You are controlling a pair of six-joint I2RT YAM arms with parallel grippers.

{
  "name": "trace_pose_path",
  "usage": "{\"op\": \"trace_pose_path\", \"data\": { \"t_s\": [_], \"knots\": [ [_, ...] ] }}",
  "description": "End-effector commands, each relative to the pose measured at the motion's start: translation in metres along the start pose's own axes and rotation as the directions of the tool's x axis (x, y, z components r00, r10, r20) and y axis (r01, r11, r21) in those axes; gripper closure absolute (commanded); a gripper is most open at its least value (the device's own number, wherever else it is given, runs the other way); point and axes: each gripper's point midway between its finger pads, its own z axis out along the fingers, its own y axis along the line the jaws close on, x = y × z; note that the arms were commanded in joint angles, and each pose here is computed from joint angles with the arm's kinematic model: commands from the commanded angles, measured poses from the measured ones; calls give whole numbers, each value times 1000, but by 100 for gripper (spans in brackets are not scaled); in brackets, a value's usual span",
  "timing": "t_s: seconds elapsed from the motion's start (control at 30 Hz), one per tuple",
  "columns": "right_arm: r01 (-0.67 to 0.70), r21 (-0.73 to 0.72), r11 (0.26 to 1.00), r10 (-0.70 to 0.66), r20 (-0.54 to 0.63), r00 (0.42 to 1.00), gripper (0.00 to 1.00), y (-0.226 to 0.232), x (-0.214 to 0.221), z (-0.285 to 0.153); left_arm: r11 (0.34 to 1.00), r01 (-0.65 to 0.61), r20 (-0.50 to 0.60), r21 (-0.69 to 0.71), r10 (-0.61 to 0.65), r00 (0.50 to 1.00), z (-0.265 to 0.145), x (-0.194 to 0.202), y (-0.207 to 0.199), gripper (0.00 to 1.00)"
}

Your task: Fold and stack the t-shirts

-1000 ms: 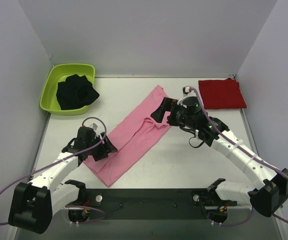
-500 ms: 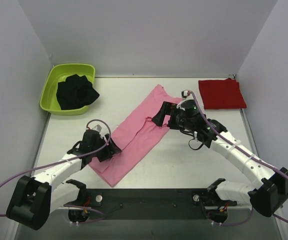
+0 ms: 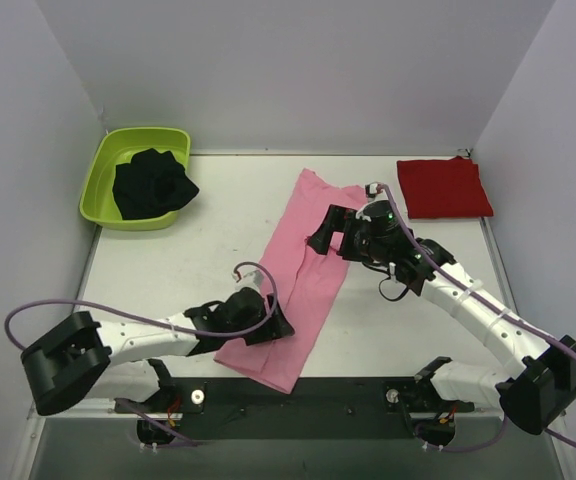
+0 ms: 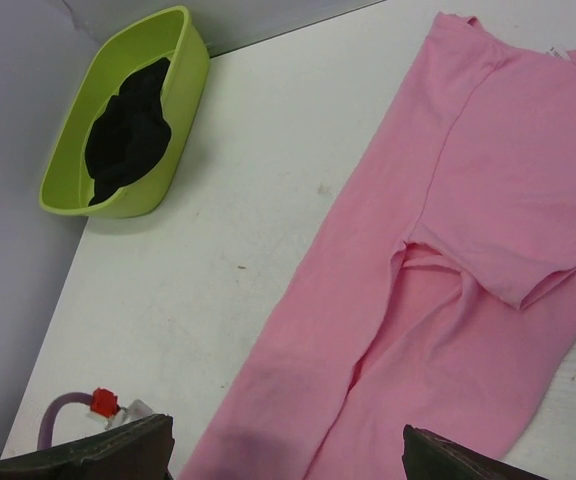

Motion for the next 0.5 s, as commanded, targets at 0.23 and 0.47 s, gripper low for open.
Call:
{"op": "trace_pose_path", "data": {
  "t_s": [0.23, 0.47],
  "knots": [
    [-29, 69, 997, 27, 27, 999, 0, -30, -8, -9, 975, -127, -66, 181, 140, 988, 54, 44, -134, 27],
    [-86, 122, 989, 85, 13, 996, 0, -64, -13, 8, 940, -199, 17, 277, 202, 979, 8, 16, -183, 26]
  ]
}}
